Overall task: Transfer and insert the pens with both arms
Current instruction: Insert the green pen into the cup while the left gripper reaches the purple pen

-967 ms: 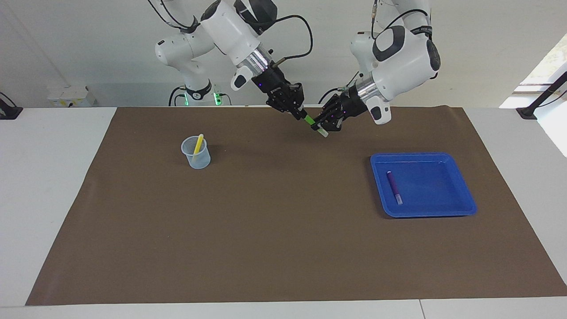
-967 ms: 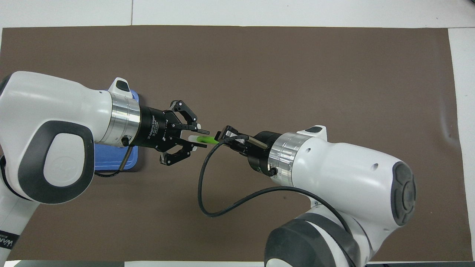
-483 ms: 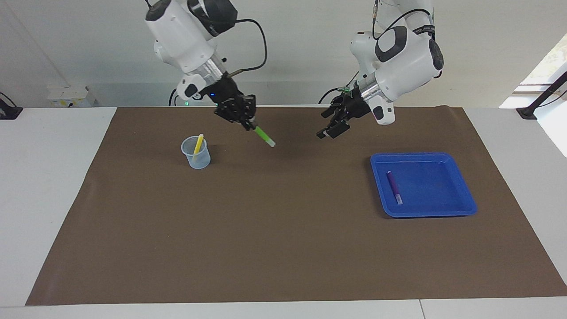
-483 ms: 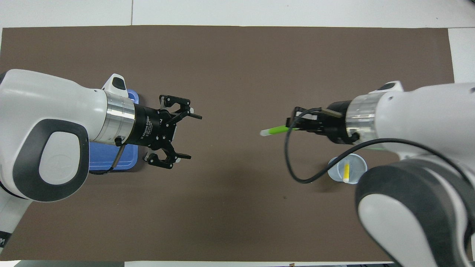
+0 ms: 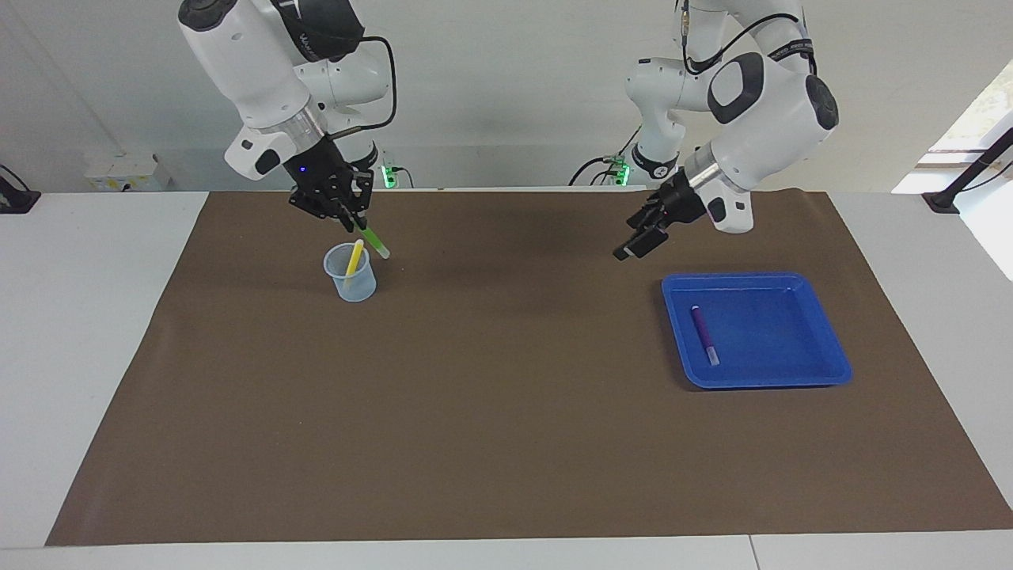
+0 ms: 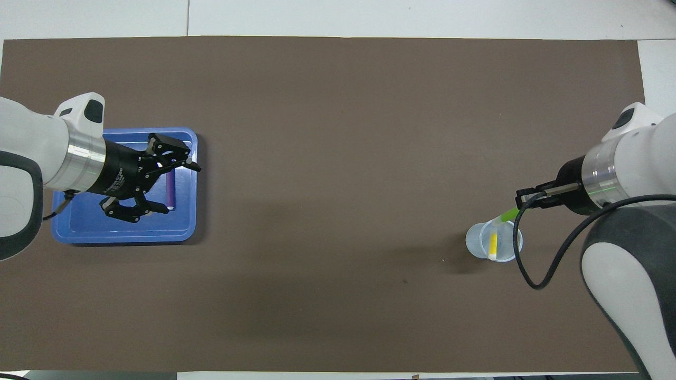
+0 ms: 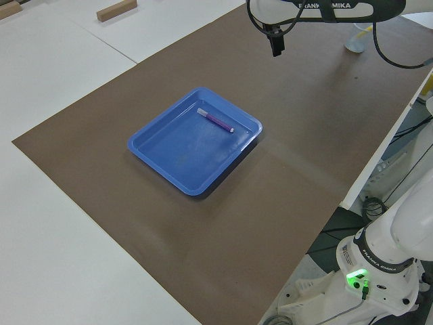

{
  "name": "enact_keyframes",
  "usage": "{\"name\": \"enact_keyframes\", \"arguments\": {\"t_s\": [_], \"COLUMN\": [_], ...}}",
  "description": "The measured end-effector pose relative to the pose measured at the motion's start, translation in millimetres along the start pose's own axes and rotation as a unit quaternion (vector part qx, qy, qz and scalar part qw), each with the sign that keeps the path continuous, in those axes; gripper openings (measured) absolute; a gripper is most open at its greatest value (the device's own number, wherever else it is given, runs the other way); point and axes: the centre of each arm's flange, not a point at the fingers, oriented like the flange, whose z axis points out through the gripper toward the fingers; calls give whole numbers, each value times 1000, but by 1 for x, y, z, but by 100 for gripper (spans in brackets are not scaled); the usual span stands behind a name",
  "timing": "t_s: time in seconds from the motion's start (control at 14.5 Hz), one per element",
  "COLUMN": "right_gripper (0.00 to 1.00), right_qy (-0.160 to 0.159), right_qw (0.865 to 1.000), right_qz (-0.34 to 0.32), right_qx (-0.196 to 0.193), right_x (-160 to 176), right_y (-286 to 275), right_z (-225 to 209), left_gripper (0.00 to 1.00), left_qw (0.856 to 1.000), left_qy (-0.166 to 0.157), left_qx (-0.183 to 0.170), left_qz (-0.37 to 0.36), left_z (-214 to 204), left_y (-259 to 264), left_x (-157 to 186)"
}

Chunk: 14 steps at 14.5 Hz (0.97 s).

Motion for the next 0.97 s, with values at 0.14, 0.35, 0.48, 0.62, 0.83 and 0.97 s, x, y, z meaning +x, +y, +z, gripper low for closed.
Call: {"name": "enact_keyframes", "arguments": {"t_s": [0.14, 0.35, 0.48, 0.62, 0.83, 0.97], "right_gripper": [18, 18, 18, 18, 18, 18], "right_qy": [-1, -9, -8, -7, -11, -15], "right_qw": [1000, 1000, 1000, 1000, 1000, 1000], "right_qz": [-12, -7, -7, -5, 9, 14], "right_qx": [-12, -10, -10, -12, -12, -12], "right_x": [-14, -35, -38, -39, -41, -42], "right_y": [22, 41, 41, 39, 38, 37], "right_z": [27, 56, 66, 76, 90, 97], "left_gripper": [100, 100, 100, 100, 100, 99], "left_qw": [996, 982, 969, 957, 938, 930], "left_qy": [23, 46, 71, 84, 93, 84], "left_qx": [36, 72, 85, 95, 124, 137], "left_qz": [76, 170, 223, 262, 311, 331], "left_z": [3, 24, 53, 86, 124, 143], "left_y": [-21, -34, -41, -43, -43, -47], "left_x": [24, 55, 80, 97, 118, 127]}}
